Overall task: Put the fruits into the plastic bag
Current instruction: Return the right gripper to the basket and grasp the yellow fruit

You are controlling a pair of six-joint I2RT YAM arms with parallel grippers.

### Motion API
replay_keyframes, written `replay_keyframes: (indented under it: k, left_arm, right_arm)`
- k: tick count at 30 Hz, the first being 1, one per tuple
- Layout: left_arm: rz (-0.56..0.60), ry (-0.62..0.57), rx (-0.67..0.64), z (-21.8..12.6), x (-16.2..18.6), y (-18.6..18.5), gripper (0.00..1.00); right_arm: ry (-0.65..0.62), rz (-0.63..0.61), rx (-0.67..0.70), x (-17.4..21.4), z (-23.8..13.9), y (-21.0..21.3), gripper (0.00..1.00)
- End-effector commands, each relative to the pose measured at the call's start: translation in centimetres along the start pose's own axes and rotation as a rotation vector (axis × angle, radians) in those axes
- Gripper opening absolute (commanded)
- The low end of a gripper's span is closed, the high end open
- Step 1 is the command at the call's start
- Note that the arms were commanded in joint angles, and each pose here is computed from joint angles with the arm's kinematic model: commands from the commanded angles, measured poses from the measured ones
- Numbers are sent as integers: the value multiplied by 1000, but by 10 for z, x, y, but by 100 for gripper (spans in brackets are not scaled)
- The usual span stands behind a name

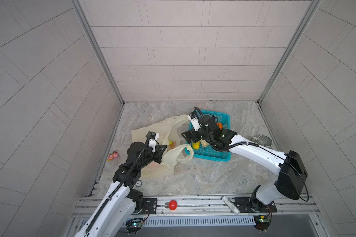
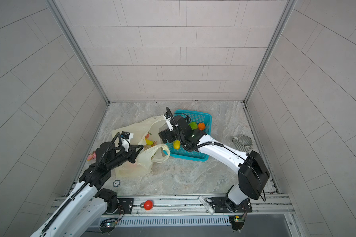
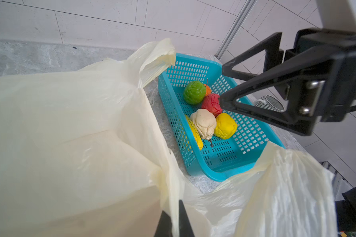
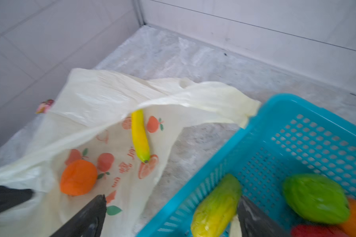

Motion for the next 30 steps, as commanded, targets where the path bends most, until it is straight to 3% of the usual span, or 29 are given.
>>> replay_keyframes:
  k: [1, 8, 13, 30]
  left_arm:
    - [11, -1, -9, -1, 3, 1, 0]
    - [13, -3, -11, -1, 3, 2, 0]
    - [14, -7, -12, -1, 2, 2, 0]
    - [15, -10, -16, -1, 3, 2, 0]
  right_arm:
    - [-74, 79, 152, -3, -22, -40, 96]
    - [-16, 232, 354, 28, -34, -111, 94]
    - [106, 160, 384, 54, -30, -118, 92]
    - [532, 140, 522, 112, 3, -140, 95]
Point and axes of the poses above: each gripper's point midway between its finger pads, its own z axis out along the fingers, its own y axis along the line the jaws close on, x = y × z, the point moved 3 cm from there along -z, back along the fingers, and after that the axes turned 8 degrees about z, right-handed, at the moved point
